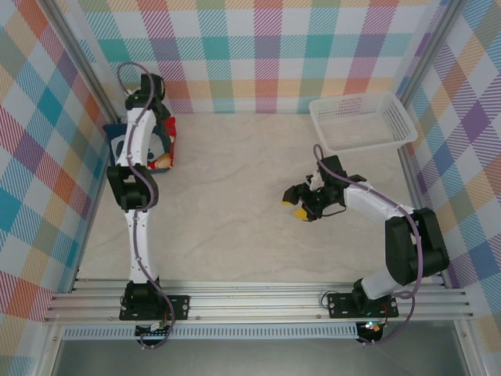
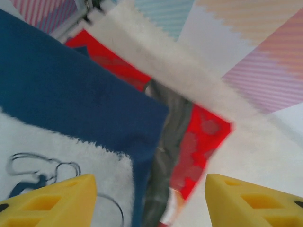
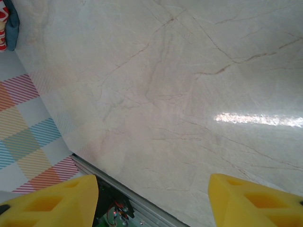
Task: Fold and stack the t-shirts
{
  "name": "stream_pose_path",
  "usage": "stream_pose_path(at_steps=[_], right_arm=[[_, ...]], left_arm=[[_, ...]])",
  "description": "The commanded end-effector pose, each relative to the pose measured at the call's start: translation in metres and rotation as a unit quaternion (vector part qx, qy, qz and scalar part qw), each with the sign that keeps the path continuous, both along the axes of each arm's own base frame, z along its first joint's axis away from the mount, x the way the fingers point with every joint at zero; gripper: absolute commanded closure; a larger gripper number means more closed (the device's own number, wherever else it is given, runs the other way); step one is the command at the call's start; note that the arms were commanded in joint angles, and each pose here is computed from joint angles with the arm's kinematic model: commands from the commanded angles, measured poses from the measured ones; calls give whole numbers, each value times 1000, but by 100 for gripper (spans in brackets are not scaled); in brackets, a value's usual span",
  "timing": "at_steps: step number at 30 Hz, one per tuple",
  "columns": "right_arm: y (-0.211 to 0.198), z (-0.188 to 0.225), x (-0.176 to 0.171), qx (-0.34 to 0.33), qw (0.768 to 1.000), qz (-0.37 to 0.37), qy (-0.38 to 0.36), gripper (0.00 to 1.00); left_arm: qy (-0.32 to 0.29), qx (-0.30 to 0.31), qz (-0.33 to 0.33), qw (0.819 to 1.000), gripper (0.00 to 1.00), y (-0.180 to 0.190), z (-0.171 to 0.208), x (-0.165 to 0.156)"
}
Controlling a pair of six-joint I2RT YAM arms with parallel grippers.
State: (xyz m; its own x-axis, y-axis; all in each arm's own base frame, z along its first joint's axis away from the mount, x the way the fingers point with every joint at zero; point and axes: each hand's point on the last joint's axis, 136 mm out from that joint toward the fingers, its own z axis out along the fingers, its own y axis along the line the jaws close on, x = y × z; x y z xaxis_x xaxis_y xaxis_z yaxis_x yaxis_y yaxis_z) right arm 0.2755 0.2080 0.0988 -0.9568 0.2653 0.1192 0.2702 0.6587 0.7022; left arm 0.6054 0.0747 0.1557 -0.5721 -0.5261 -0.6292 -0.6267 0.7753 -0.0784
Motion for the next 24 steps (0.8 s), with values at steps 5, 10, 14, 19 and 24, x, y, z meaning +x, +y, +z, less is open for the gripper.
stream_pose_path(at_steps=[5, 10, 14, 19, 24], right_arm=[[-6, 1, -12, 1, 1000, -7, 3, 37], [-5, 0, -10, 3, 1000, -8, 2, 37], [-4, -1, -8, 4, 1000, -6, 3, 37], [-4, -2, -8, 4, 1000, -6, 5, 37], [-3, -2, -6, 5, 1000, -8, 5, 37]], left_arm=[[83, 63, -72, 992, 35, 7, -47, -2], [92, 91, -47, 990, 31, 19, -44, -7], [95, 79, -15, 992, 37, 26, -43, -16], [100, 63, 12, 993, 41, 36, -41, -28], [105, 31, 13, 994, 46, 40, -51, -30]])
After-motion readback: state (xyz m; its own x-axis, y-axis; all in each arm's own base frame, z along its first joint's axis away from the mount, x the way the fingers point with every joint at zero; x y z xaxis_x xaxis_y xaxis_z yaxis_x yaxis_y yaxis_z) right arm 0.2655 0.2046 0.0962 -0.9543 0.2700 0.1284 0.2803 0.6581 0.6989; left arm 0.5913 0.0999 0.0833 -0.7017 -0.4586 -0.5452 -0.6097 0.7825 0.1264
